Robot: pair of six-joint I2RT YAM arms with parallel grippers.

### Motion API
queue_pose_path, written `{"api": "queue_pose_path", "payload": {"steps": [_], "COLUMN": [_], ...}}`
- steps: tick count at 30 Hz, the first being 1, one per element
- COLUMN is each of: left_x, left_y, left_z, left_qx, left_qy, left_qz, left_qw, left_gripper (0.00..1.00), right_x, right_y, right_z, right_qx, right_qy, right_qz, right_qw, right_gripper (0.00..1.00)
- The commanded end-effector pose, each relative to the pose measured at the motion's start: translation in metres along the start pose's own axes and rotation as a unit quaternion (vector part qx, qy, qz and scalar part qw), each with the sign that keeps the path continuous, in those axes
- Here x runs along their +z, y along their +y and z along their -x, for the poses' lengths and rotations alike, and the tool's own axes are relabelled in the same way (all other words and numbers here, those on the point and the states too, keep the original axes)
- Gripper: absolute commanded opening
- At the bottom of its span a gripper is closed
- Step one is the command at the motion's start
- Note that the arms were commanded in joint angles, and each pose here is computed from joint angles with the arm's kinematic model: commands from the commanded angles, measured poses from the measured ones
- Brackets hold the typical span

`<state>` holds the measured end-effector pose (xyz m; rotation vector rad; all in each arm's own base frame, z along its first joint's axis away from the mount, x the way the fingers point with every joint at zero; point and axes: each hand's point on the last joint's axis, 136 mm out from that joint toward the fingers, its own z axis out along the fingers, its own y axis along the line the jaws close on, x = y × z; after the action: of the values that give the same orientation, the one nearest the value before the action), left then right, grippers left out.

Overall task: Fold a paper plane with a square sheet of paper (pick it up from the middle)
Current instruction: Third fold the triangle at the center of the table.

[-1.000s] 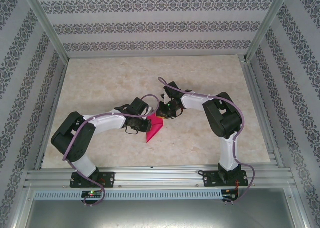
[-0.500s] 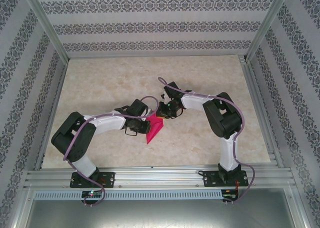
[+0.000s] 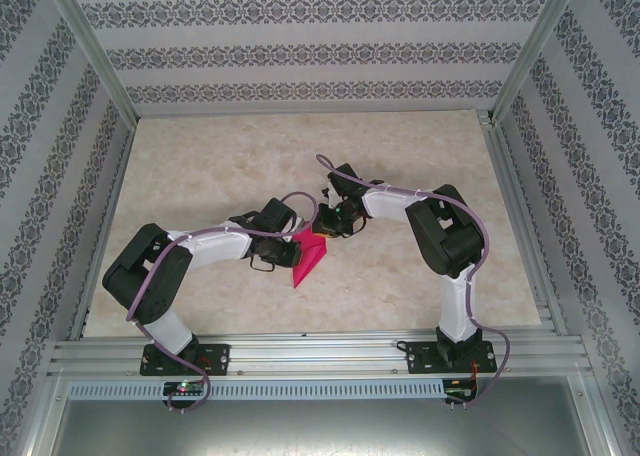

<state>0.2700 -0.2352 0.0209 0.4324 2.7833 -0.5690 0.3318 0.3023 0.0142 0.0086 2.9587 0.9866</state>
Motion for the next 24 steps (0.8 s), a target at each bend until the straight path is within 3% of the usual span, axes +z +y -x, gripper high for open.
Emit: {"api": "queue_pose_path", "payload": {"steps": [1, 24], "left_x": [-0.002, 0.008], "left_y": [0.0, 0.004], "left_z": [0.005, 0.004], "left_qx": [-0.006, -0.007], "left_qy": [-0.01, -0.003], "left_qz": [-0.008, -0.002], "left_qw": [1.0, 1.0], "left_gripper": [0.13, 0.13], "right_x": [0.02, 0.023], "right_y": [-0.037, -0.039], "right_z": [-0.025, -0.027], "right_qx": [0.032, 0.037], "right_qy": [0.034, 0.037], "right_qz": [-0.058, -0.058], "right_qw": [0.997, 0.997], "right_gripper": [0.12, 0.12]}}
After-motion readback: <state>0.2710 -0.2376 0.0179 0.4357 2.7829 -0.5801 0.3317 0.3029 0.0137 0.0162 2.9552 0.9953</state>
